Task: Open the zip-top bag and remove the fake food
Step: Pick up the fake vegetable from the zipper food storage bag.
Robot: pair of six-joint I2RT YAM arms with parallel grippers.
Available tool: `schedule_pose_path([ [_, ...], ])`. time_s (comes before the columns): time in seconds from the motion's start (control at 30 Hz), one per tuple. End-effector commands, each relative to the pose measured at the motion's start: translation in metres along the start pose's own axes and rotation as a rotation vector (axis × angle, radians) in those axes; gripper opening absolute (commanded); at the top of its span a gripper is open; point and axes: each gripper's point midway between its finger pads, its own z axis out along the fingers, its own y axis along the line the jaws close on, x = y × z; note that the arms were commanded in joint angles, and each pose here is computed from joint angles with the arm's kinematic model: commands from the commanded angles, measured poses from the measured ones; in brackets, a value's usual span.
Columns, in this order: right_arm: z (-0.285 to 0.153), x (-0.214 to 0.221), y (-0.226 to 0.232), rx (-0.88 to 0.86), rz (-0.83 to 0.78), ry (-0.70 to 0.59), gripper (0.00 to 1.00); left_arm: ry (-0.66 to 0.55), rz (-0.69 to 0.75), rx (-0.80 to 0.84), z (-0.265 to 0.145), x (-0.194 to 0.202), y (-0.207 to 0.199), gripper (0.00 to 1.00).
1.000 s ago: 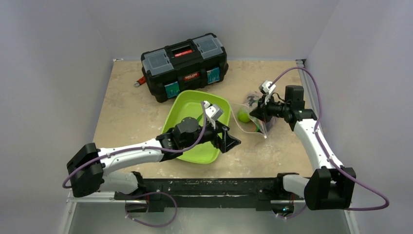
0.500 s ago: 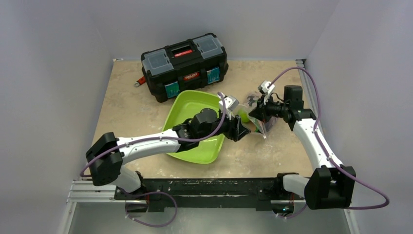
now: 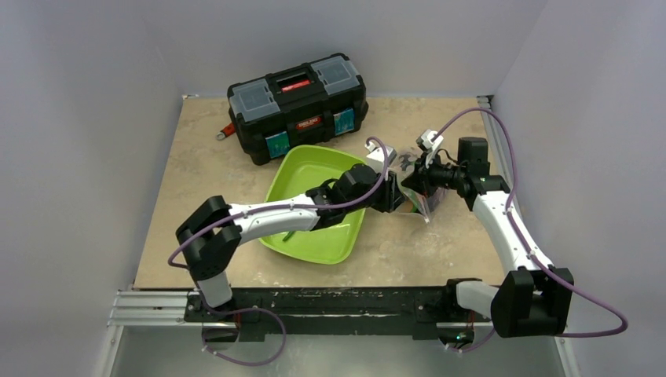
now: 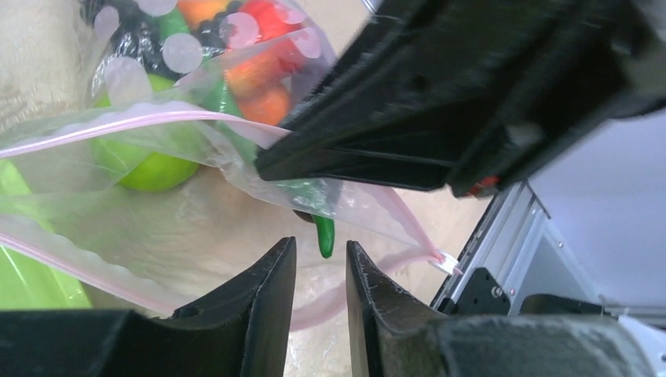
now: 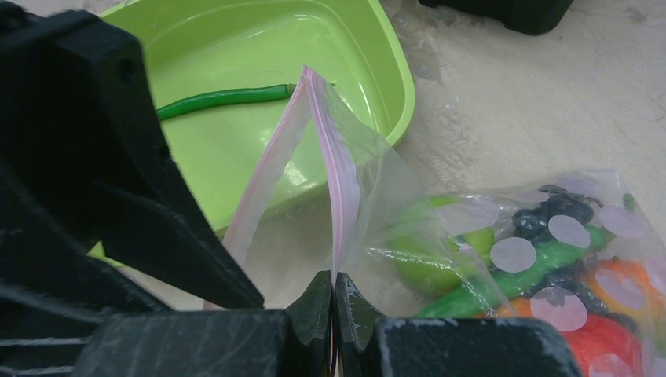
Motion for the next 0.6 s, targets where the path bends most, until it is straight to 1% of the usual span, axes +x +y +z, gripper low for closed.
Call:
schedule_pose_path([
  [0.0, -0.001, -0.006, -0.001, 0.017, -0.016, -0.02, 0.0, -0.029, -0.159, 0.04, 0.015, -0.015, -0.006, 0.28],
  [0.1, -0.001, -0.006, -0.003, 0.024, -0.015, -0.019, 0.0, -0.011, -0.245, 0.03, 0.026, -0.006, -0.004, 0.27],
  [0.23, 0.0, -0.006, -0.004, 0.028, -0.011, -0.02, 0.0, 0.03, -0.333, 0.056, 0.036, 0.004, -0.01, 0.28],
  [0.47, 0.0, -0.005, -0.004, 0.029, -0.006, -0.02, 0.0, 0.098, -0.473, 0.071, 0.051, 0.029, -0.013, 0.33],
  [0.57, 0.0, -0.006, -0.003, 0.028, -0.006, -0.022, 0.0, 0.105, -0.512, 0.059, 0.055, 0.038, -0.012, 0.36],
])
